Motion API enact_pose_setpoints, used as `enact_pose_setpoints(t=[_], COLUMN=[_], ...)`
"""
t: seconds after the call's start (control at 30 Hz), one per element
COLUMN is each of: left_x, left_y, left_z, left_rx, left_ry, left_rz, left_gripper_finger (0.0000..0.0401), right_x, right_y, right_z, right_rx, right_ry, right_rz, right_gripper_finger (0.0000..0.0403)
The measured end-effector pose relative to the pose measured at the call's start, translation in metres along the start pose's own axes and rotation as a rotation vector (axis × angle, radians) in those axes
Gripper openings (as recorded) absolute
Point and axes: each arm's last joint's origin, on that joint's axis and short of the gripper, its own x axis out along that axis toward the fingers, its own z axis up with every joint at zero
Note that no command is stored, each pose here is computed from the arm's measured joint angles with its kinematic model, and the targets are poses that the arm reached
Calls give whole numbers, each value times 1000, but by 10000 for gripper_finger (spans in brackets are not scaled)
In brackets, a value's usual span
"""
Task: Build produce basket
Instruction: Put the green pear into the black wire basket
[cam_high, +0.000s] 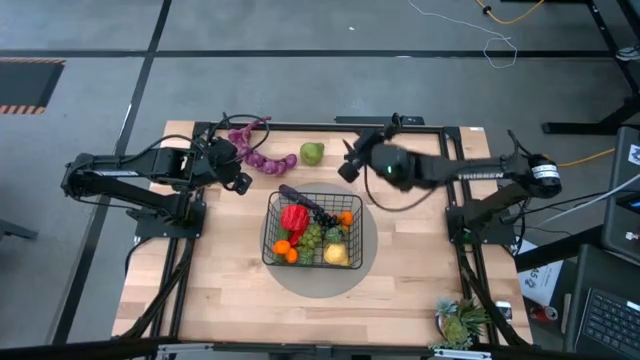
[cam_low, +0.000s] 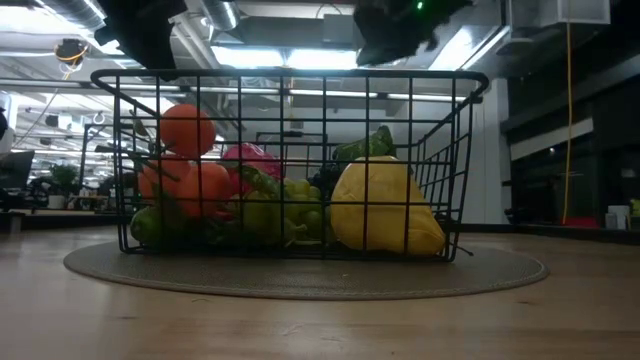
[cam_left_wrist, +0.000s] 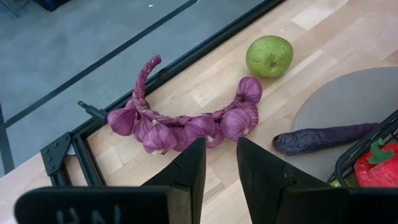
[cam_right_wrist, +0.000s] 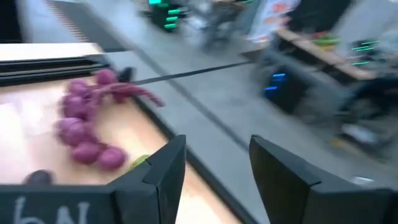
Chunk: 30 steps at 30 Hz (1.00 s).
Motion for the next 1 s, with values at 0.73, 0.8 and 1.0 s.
enact_pose_setpoints(t=[0.73,0.8,1.0], left_x=[0,0,0], left_y=[-1,-1,-1], left_z=[1,1,2], left_rx=[-23,-23,-23], left_ry=[-12,-12,-13], left_rz=[-8,-9,-9], left_gripper_finger=[85,85,85], right_x=[202,217,244], right_y=[-36,-23,1], right_z=[-74,-70,-68], right_rx=[374,331,198], right_ry=[251,313,508], right_rz=[371,388,329], right_gripper_finger=[179,179,179])
